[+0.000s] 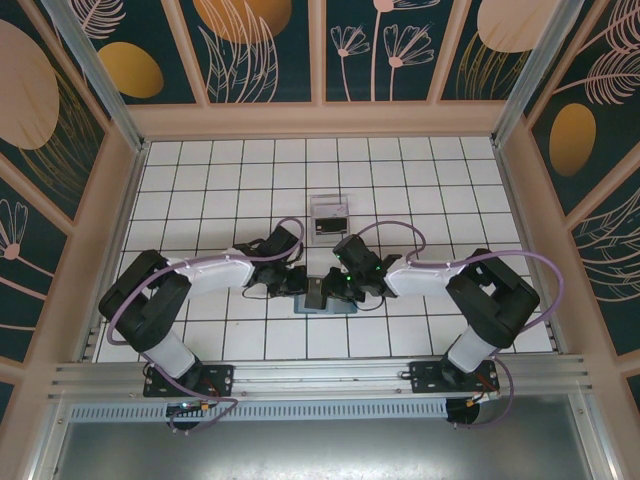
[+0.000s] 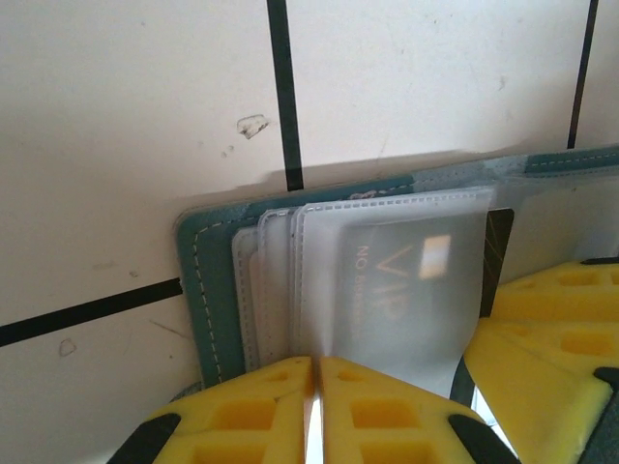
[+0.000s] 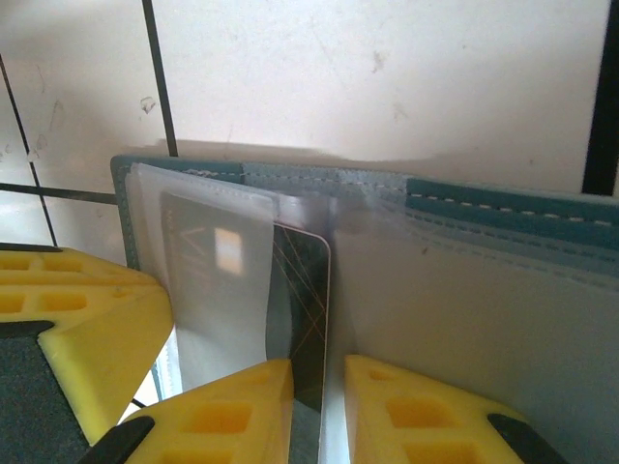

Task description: Take the credit cards out of the card holder

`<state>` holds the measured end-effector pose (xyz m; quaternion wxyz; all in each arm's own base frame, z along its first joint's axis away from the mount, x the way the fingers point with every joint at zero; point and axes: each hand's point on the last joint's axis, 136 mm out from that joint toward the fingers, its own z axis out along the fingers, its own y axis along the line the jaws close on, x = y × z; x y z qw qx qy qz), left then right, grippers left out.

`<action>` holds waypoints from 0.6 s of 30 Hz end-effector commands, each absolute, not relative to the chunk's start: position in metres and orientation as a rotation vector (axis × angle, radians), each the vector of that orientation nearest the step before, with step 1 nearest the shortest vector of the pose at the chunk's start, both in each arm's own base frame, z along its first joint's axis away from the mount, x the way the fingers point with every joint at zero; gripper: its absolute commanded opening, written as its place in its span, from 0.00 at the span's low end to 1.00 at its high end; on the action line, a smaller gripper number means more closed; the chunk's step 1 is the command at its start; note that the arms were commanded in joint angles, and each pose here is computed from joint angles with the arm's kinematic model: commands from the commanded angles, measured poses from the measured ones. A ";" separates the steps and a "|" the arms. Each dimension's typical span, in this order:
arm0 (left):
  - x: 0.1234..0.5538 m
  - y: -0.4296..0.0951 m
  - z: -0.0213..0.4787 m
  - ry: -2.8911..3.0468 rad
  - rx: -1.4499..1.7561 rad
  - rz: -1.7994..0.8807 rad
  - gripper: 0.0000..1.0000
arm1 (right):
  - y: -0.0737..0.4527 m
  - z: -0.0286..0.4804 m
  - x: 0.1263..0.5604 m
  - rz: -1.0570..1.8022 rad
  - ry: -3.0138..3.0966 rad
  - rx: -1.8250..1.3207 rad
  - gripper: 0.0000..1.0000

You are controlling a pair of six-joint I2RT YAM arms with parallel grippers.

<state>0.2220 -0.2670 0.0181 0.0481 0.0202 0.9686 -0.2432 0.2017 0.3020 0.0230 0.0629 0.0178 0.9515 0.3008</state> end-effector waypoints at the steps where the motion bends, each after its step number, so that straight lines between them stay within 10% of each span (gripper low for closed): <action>1: 0.204 -0.243 -0.013 3.065 0.085 -0.524 0.12 | 0.309 0.030 0.196 0.993 2.865 0.035 0.22; 18: 0.202 -0.239 -0.020 3.090 0.094 -0.469 0.12 | 0.310 0.027 0.194 1.017 2.862 0.038 0.13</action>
